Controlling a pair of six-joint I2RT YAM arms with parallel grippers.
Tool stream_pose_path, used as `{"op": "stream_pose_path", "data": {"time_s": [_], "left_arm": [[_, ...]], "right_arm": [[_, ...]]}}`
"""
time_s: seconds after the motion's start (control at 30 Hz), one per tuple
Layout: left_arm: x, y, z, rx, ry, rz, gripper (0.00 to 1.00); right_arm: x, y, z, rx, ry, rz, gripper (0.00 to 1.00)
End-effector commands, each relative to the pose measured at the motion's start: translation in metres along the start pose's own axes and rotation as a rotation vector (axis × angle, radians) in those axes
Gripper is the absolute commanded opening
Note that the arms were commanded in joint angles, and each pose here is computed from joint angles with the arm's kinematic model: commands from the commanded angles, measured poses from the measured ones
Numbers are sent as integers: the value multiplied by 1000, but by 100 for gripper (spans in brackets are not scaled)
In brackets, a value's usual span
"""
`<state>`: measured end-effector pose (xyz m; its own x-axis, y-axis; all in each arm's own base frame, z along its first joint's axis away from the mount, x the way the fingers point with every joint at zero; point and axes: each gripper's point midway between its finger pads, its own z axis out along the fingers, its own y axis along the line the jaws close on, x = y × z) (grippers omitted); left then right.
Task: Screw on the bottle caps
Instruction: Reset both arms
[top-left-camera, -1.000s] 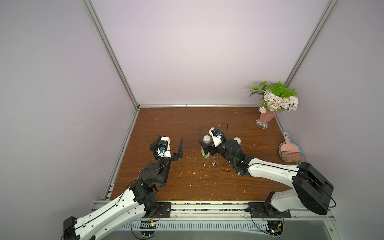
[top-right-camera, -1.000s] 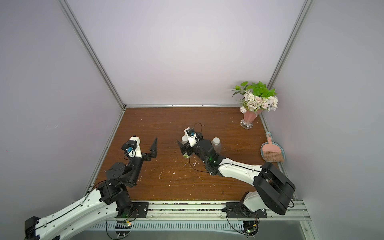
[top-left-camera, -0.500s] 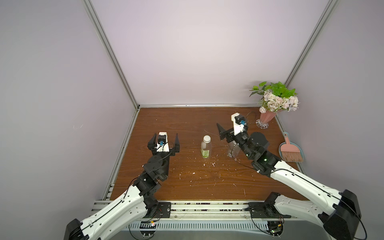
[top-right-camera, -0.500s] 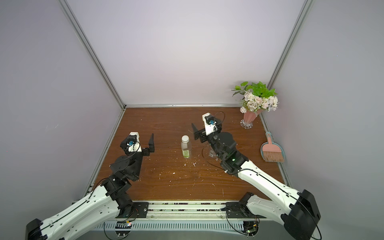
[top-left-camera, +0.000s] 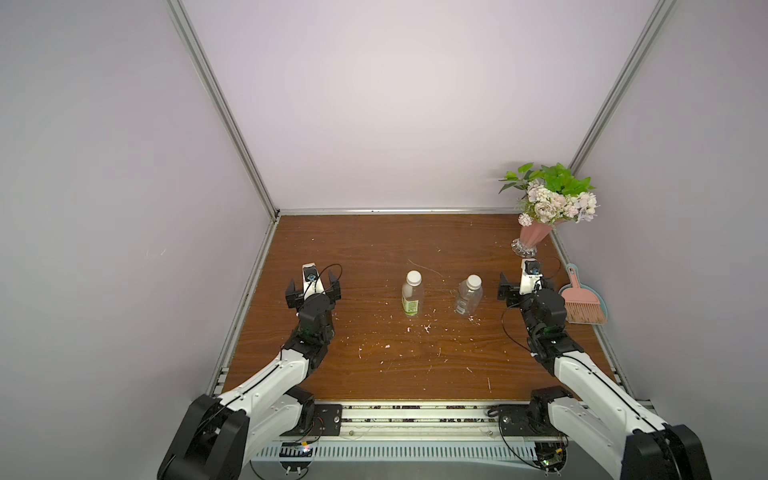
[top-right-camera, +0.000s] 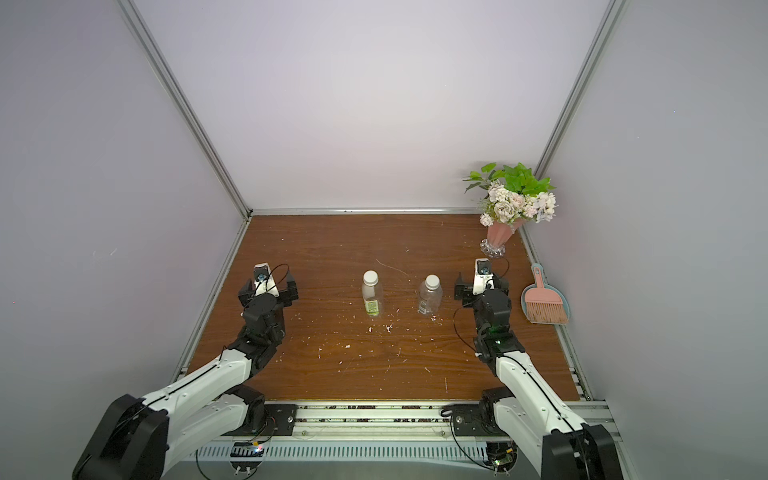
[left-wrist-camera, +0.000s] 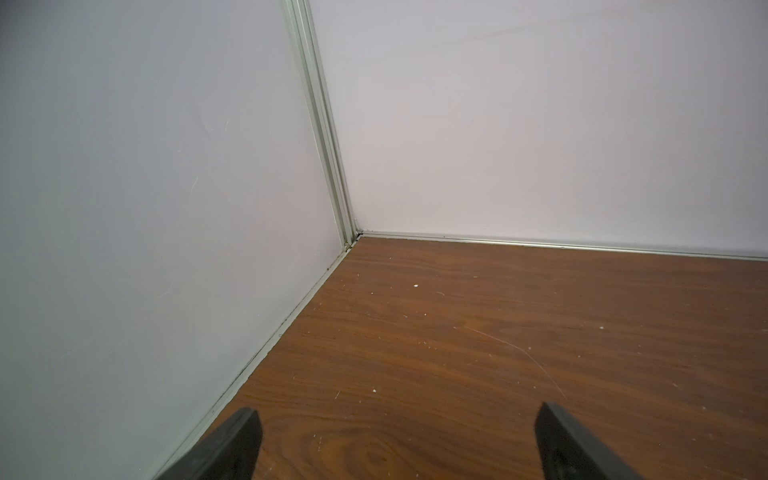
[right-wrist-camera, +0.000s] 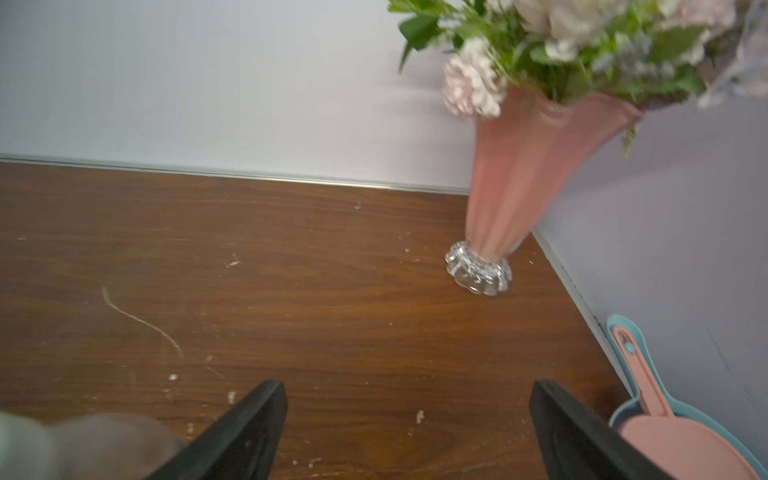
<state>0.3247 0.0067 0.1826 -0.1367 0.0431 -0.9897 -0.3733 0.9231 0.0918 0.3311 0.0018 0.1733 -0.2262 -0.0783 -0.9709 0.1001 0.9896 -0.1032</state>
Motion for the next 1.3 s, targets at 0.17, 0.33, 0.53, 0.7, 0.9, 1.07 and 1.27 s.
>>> {"op": "stream_pose_path", "data": {"time_s": [0.17, 0.33, 0.53, 0.7, 0.9, 1.07, 1.27], "left_arm": [[17, 1, 21, -44, -14, 0, 100], [34, 2, 22, -48, -11, -14, 99], [32, 2, 30, -48, -27, 37, 99], [30, 8, 35, -54, -54, 49, 99], [36, 17, 39, -64, -63, 7, 99], [36, 13, 40, -10, -69, -1, 100], [48, 4, 42, 106, -56, -5, 100]], "right_arm": [[2, -30, 10, 66, -164, 124, 99], [10, -19, 19, 4, -172, 119, 99], [27, -7, 37, -47, -135, 100, 99], [37, -2, 45, -65, -126, 96, 99], [39, -1, 48, -66, -102, 92, 99], [40, -2, 49, -62, -97, 91, 99], [39, -2, 50, -60, -96, 89, 99]]}}
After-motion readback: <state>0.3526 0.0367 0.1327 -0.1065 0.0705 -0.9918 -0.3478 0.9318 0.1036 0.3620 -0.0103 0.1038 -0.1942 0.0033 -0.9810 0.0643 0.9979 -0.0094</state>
